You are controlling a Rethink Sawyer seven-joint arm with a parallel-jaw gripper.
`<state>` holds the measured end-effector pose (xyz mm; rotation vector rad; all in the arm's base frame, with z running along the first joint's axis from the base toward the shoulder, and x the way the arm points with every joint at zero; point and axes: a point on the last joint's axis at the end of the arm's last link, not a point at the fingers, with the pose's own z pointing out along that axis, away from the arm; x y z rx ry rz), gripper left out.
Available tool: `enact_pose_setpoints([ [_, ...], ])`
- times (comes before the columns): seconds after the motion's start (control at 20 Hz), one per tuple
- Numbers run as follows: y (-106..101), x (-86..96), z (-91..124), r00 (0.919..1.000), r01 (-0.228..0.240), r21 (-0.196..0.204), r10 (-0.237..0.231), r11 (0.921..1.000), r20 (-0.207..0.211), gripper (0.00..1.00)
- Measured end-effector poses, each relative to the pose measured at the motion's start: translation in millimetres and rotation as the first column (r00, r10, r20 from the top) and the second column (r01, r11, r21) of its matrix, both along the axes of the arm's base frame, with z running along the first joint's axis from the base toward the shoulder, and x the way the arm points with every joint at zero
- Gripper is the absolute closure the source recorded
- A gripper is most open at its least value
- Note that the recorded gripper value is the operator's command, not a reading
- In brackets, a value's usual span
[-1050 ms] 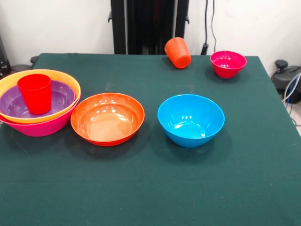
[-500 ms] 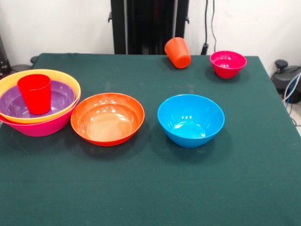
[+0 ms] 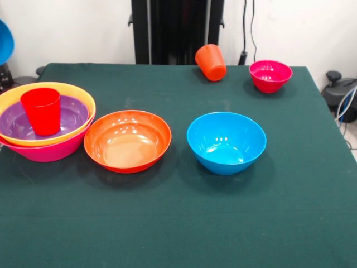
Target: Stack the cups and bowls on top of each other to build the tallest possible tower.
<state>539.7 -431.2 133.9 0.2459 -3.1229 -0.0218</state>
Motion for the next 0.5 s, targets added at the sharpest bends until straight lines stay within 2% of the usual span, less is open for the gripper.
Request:
enact_pose_setpoints([
  [0.25,-2,16.4,-21,0.9996,0.004,0.04,-0.006,0.9992,0.027,1.0],
  [0.35,-2,29.8,-35,0.9985,-0.013,0.068,0.009,0.9976,0.054,1.0],
  [0.5,0,39.1,-45,0.9964,-0.045,0.09,0.039,0.9949,0.076,1.0],
])
